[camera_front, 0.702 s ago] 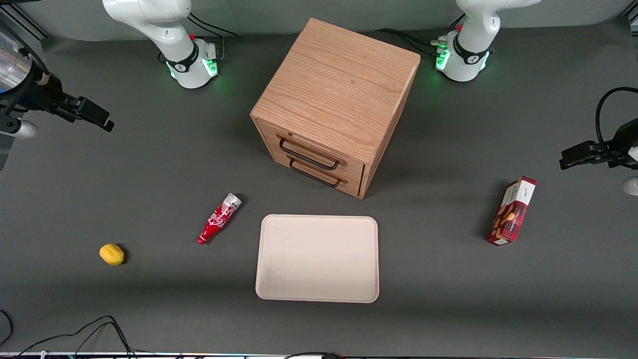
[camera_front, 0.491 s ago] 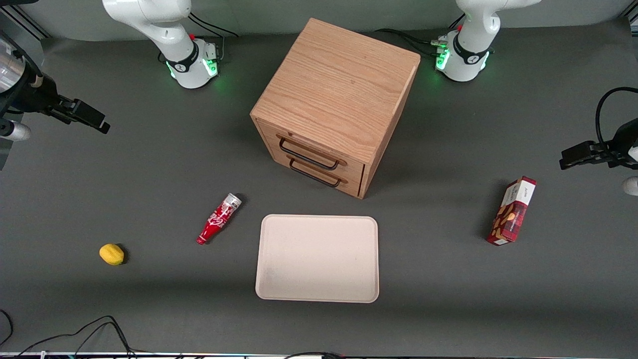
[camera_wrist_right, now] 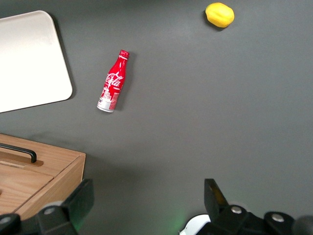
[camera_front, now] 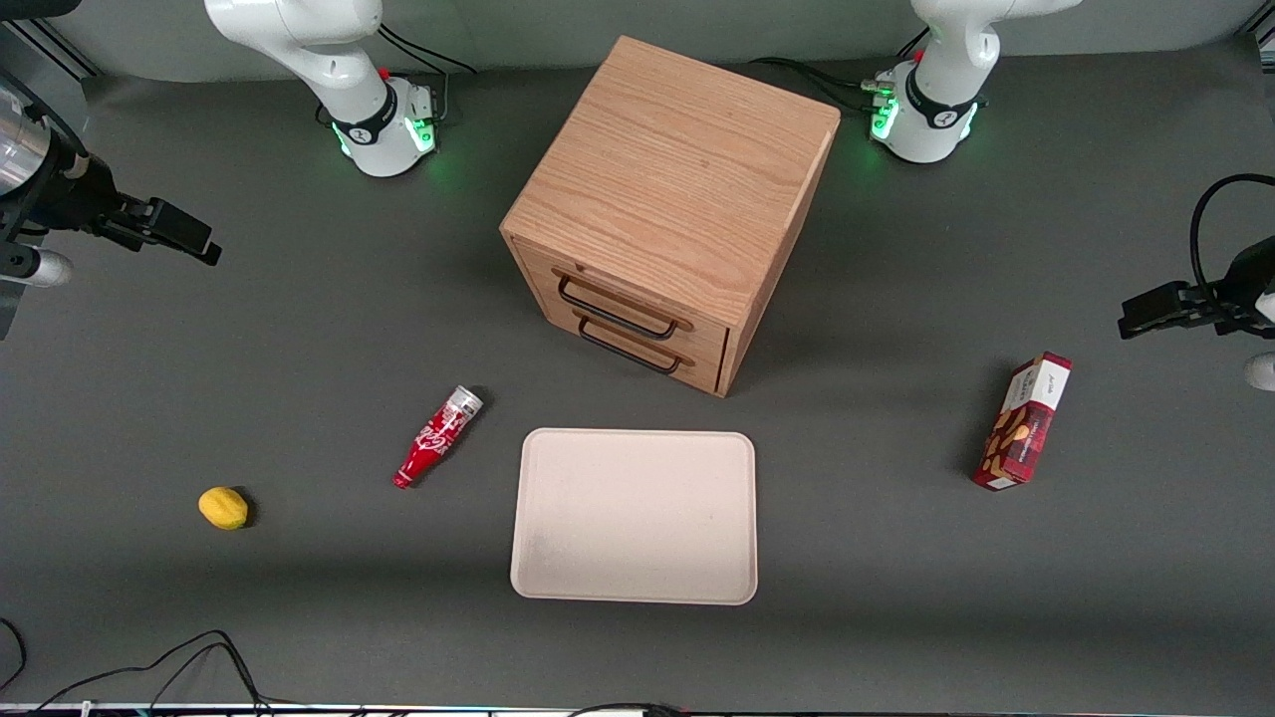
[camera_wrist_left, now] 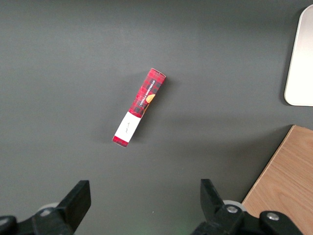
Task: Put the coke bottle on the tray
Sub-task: 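Move the right gripper down over the red Coca-Cola bottle, then close the right gripper on the bottle and lift it upright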
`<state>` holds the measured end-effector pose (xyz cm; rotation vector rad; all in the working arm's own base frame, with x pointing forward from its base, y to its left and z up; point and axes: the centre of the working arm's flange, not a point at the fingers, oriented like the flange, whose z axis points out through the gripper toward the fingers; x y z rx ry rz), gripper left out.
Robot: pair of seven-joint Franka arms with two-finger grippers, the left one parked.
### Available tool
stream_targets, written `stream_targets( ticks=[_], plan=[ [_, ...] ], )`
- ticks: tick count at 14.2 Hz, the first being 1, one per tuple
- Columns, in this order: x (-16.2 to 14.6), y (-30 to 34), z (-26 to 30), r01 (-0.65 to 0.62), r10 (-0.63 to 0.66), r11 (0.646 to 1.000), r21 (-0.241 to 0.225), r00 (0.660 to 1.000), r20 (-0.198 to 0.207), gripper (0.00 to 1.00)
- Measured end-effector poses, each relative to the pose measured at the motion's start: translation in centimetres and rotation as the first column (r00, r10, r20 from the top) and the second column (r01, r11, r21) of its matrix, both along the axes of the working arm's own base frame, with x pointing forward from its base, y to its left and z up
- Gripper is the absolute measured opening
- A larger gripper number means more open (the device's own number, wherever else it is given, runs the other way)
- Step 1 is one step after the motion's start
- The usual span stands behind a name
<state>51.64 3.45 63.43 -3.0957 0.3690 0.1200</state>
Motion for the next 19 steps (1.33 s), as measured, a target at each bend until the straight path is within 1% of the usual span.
stream_targets(
  ticks=[3,5,7,8,9,11,13,14,17,19],
  plan=[
    [0.9,1.0,-1.5,-0.018,0.018,1.000,0.000,1.000,-0.023,1.00],
    [3.4,2.7,-4.6,-0.018,0.018,1.000,0.002,1.000,-0.019,1.00],
    [6.9,5.4,-9.8,0.055,-0.055,0.998,0.007,0.998,-0.006,1.00],
    [8.6,6.9,-13.1,0.119,-0.119,0.993,0.011,0.993,-0.007,1.00],
    [10.2,8.3,-16.6,0.186,-0.186,0.982,0.017,0.982,-0.013,1.00],
    [12.3,10.4,-24.0,0.300,-0.299,0.954,0.020,0.953,-0.044,1.00],
    [13.5,11.5,-30.2,0.368,-0.366,0.930,0.017,0.928,-0.069,1.00],
    [13.8,11.7,-32.7,0.389,-0.387,0.921,0.020,0.919,-0.070,1.00],
    [13.6,12.0,-38.4,0.418,-0.417,0.907,0.047,0.908,-0.039,1.00],
    [12.8,12.1,-40.5,0.423,-0.422,0.905,0.040,0.906,-0.035,1.00]
  ],
)
